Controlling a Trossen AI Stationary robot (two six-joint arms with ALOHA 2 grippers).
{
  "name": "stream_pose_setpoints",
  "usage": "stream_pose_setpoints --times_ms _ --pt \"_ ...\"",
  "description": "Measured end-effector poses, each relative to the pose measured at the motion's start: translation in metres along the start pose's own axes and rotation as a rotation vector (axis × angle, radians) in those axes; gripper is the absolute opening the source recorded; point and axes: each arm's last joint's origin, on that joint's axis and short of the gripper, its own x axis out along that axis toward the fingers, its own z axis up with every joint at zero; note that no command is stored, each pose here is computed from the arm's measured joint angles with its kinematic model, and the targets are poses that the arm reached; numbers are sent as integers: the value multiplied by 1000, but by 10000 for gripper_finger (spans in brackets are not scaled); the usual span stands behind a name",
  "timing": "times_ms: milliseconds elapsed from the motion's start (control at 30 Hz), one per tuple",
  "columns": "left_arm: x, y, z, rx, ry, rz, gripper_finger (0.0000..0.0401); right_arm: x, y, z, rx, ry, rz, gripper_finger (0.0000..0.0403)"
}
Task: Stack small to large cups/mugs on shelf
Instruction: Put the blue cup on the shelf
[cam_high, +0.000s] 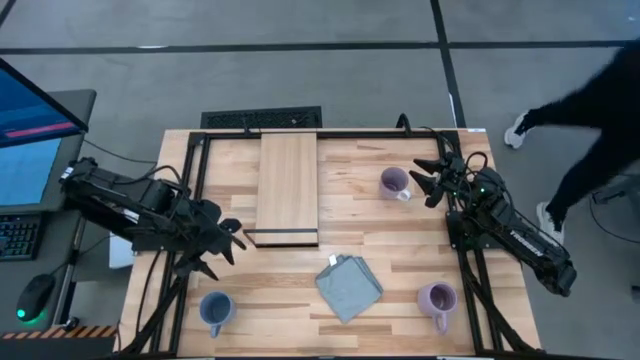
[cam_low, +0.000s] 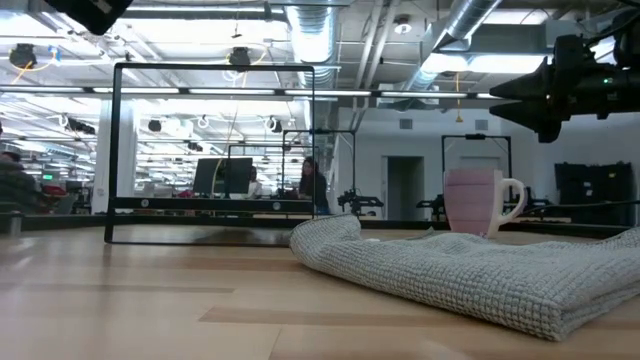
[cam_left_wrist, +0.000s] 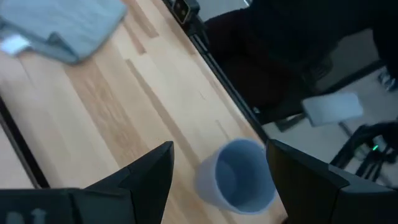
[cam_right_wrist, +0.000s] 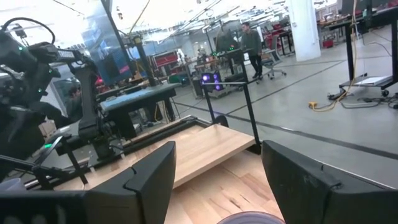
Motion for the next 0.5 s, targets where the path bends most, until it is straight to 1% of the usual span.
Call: stream_pose_setpoints --times_ms 67,200,400,500 --pt "0 0 0 -49 -1 13 247 0 0 0 0 0 0 260" --pt "0 2 0 -106 -6 67 247 0 0 0 0 1 0 260" --pt "0 2 0 -193 -9 67 247 0 0 0 0 1 0 260" --pt "0 2 0 -205 -10 68 247 0 0 0 0 1 0 260"
